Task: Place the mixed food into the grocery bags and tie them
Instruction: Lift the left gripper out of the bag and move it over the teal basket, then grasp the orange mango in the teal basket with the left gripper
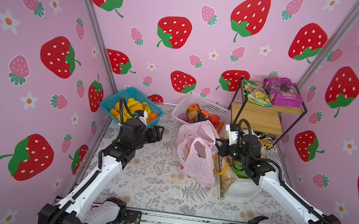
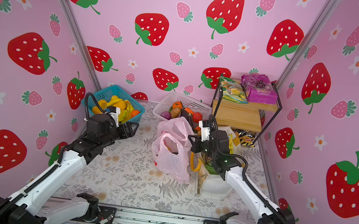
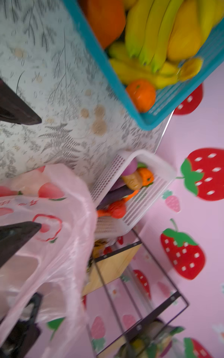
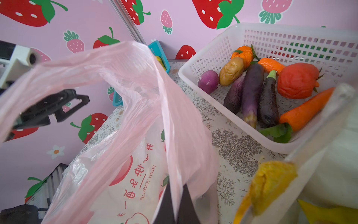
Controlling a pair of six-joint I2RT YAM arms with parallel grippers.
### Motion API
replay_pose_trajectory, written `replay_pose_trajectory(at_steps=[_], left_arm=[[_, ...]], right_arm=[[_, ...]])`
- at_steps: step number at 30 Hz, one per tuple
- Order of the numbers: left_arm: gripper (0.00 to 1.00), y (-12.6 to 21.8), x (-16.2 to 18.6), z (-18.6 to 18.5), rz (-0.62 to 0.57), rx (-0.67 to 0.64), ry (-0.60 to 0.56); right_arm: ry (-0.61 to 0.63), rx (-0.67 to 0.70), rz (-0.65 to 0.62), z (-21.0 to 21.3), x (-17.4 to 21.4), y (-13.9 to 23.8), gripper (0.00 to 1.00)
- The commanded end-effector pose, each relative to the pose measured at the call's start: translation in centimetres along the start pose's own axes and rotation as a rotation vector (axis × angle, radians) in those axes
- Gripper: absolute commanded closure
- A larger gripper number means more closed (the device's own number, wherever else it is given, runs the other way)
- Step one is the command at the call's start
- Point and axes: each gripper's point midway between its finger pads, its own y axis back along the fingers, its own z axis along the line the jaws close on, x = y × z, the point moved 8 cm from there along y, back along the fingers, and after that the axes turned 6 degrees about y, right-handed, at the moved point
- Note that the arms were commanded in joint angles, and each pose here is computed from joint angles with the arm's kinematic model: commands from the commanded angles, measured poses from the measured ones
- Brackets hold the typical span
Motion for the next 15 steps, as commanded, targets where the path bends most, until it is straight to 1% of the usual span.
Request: replay_pose_trajectory(at_steps=[1,3,5,9,12,15], left_arm=[[0.19,-1.1,-3.5,3.2,-0.104,-0.293,-0.048],[0.19,-2.5,-5.3,4.5,-0.106,-0.349,-0.035],[0.19,-4.6,-6.9,6.1,-0.078,-0.406,-0.017],[0.21,-8.7,-9.5,8.9,-0.028,-0.455,0.023],[0.22,-11.9,-10.8,10.7,0.022,-0.483,0.042],[0.2,-14.6,-11.4,12.2,0.062,-0.512,0.039]], right_arm=[[-0.001,-0.031,-0.01,0.1,0.1,0.0,1.0],[0.004,-0.034,-0.01,0.2,0.2,0.1,1.0],[0.001,-0.043,-0.012,0.2,0.3,0.1,1.0],[-0.002,-0.06,-0.004,0.3,0.7,0.0,1.0],[-0.005,-0.065,0.002,0.2,0.9,-0.1,1.0],[0.0,-0.063,0.008,0.2,1.0,-0.2,1.0]])
